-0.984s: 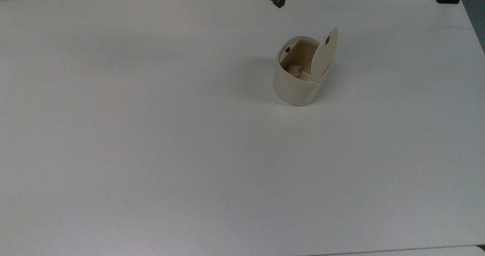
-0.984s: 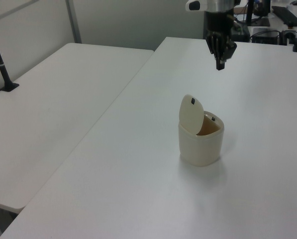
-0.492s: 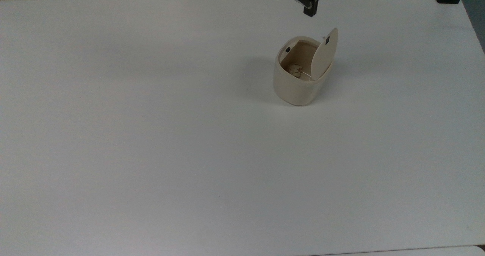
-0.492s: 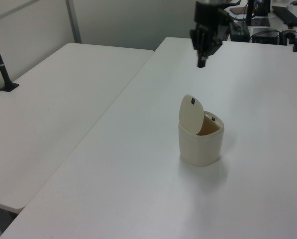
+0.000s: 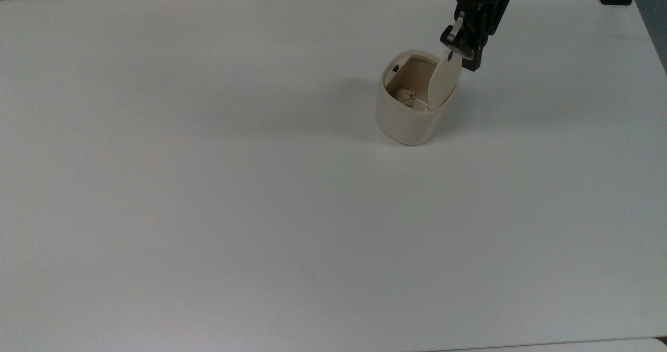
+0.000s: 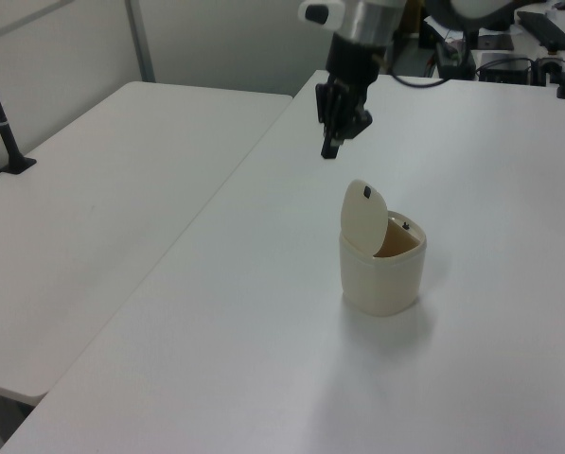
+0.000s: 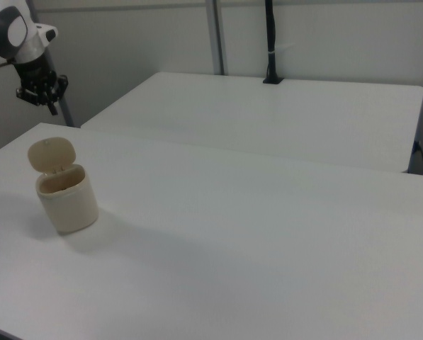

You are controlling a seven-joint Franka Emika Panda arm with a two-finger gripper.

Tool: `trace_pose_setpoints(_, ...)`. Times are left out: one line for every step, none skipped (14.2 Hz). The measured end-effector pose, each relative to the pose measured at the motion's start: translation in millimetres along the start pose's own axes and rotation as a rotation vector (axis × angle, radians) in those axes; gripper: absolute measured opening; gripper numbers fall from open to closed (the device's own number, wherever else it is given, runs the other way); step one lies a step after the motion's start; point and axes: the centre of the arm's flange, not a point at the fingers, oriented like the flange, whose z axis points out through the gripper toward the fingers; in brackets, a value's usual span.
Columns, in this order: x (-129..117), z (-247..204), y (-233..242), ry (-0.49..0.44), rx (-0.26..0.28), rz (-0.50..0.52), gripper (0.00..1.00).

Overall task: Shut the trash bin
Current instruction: 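Push the upright lid down over the bin opening with the gripper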

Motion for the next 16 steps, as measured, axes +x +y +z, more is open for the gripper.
trace_pose_setpoints(2.3,10.1,-2.9,-0.012,0.007,-0.005,0.01)
trace_pose_setpoints(4.7,20.3,-6.9,-0.024,0.015,-0.012,0.01)
trace_pose_setpoints(6.8,28.2,-11.1,-0.033,0.022,-0.019,0.01)
trace_pose_setpoints(8.3,34.1,-14.9,-0.043,0.027,-0.026,0.01)
trace_pose_setpoints(7.1,40.0,-19.4,-0.07,0.041,-0.036,0.01)
trace_pose_setpoints(2.3,43.8,-21.6,-0.112,0.061,-0.053,0.01)
trace_pose_setpoints(-1.7,46.2,-22.6,-0.144,0.076,-0.071,0.01)
trace_pose_setpoints(-6.8,49.2,-24.2,-0.182,0.097,-0.094,0.01)
trace_pose_setpoints(-13.8,52.5,-25.4,-0.231,0.123,-0.12,0.01)
trace_pose_setpoints(-18.3,53.8,-24.7,-0.257,0.137,-0.13,0.01)
trace_pose_setpoints(-23.9,54.3,-21.7,-0.284,0.15,-0.135,0.01)
trace_pose_setpoints(-27.2,55.4,-19.8,-0.298,0.156,-0.132,0.01)
trace_pose_setpoints(-30.4,58.4,-18.3,-0.312,0.162,-0.128,0.01)
trace_pose_setpoints(-34.2,63.2,-16.8,-0.325,0.168,-0.123,0.01)
trace_pose_setpoints(-38.4,69.3,-15.0,-0.339,0.172,-0.119,0.01)
trace_pose_setpoints(-43.0,76.0,-13.5,-0.356,0.174,-0.116,0.01)
